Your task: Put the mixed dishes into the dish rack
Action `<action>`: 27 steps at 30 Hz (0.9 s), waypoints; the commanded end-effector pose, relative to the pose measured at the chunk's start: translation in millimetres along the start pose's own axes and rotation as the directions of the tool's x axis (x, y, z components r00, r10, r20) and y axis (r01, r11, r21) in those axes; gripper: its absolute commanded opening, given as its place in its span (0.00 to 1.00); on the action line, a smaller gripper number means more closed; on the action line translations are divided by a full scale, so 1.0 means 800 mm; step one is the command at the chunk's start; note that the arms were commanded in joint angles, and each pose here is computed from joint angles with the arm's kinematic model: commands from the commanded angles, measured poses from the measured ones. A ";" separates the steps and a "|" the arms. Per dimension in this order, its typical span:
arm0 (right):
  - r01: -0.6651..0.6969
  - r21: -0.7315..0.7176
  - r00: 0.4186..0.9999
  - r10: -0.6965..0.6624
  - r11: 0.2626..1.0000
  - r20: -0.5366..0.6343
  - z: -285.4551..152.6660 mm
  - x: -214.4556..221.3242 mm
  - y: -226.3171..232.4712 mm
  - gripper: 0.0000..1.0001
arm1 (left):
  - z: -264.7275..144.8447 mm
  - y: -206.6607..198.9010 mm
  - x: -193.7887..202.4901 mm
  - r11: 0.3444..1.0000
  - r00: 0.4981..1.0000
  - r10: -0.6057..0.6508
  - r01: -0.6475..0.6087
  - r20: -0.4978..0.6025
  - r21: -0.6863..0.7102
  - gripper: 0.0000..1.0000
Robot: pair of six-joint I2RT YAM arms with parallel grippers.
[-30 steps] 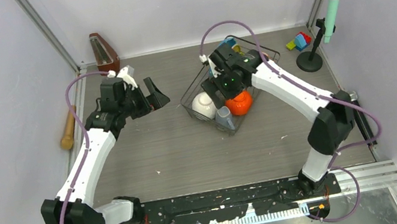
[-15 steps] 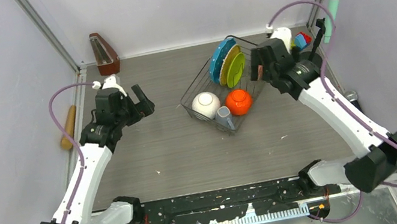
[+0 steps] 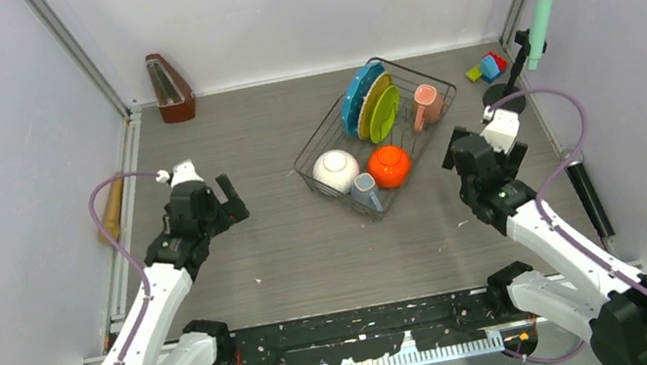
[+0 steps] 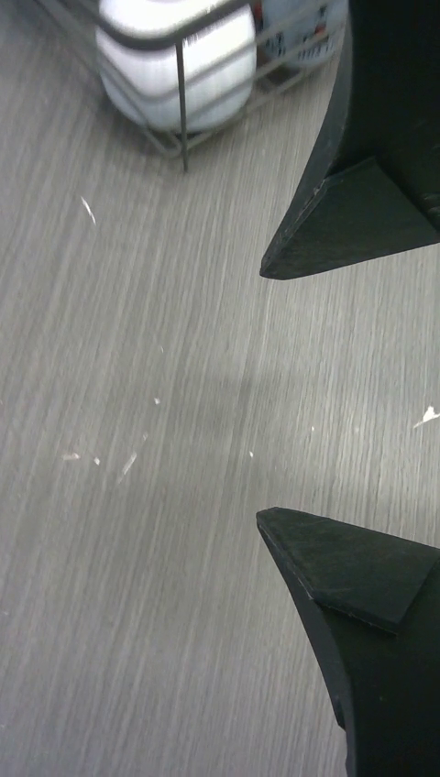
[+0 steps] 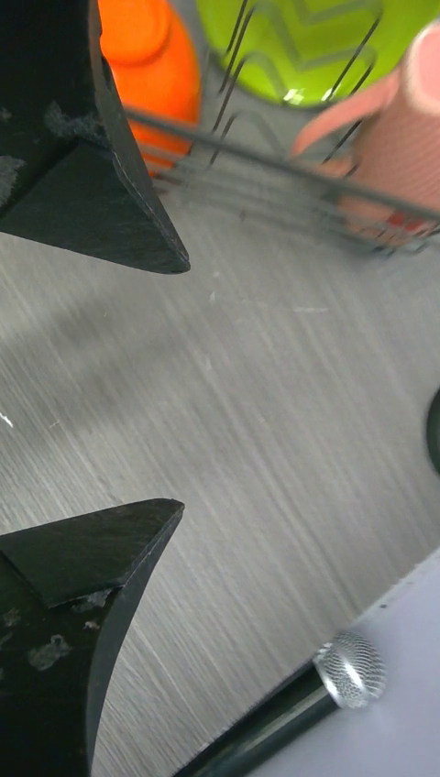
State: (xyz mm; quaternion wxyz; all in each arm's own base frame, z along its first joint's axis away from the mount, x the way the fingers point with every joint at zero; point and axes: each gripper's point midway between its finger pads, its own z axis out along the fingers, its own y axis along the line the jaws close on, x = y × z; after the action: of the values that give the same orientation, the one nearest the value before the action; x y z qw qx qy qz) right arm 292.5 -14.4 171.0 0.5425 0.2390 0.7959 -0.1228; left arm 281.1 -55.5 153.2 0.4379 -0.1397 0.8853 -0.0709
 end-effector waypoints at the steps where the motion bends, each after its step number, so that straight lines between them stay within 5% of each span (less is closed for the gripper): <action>1: -0.116 -0.006 0.982 0.115 0.993 0.149 0.018 -0.009 0.002 1.00 | 0.014 0.015 -0.036 0.999 0.974 -0.001 0.010 0.225 -0.038 1.00; 8: -0.136 -0.037 0.962 0.141 0.990 0.236 0.051 0.004 -0.022 1.00 | 0.055 0.037 -0.029 0.979 0.916 0.201 -0.171 0.347 -0.115 1.00; 14: -0.134 -0.098 0.967 0.152 0.986 0.205 0.095 0.028 -0.028 0.99 | 0.082 0.060 -0.044 0.968 0.836 0.235 -0.154 0.495 -0.200 0.99; 19: -0.091 -0.119 0.966 0.117 0.989 0.232 0.112 0.033 -0.019 0.98 | 0.111 0.068 -0.038 0.939 0.836 0.322 -0.224 0.443 -0.261 0.98; 25: -0.038 -0.133 0.968 0.070 0.990 0.241 0.142 0.062 -0.007 0.99 | 0.139 0.069 -0.038 0.935 0.775 0.350 -0.257 0.527 -0.243 0.93; 27: -0.028 -0.129 0.980 0.052 0.991 0.190 0.147 0.069 -0.004 1.00 | 0.146 0.075 -0.021 0.929 0.795 0.364 -0.275 0.485 -0.247 0.96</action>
State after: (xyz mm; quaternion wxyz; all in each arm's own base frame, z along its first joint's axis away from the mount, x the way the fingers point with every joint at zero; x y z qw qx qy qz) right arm 349.2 -59.5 56.7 0.6016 0.2208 0.7618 -0.0948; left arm 361.6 4.5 63.5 0.6067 -0.0436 0.7853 0.1150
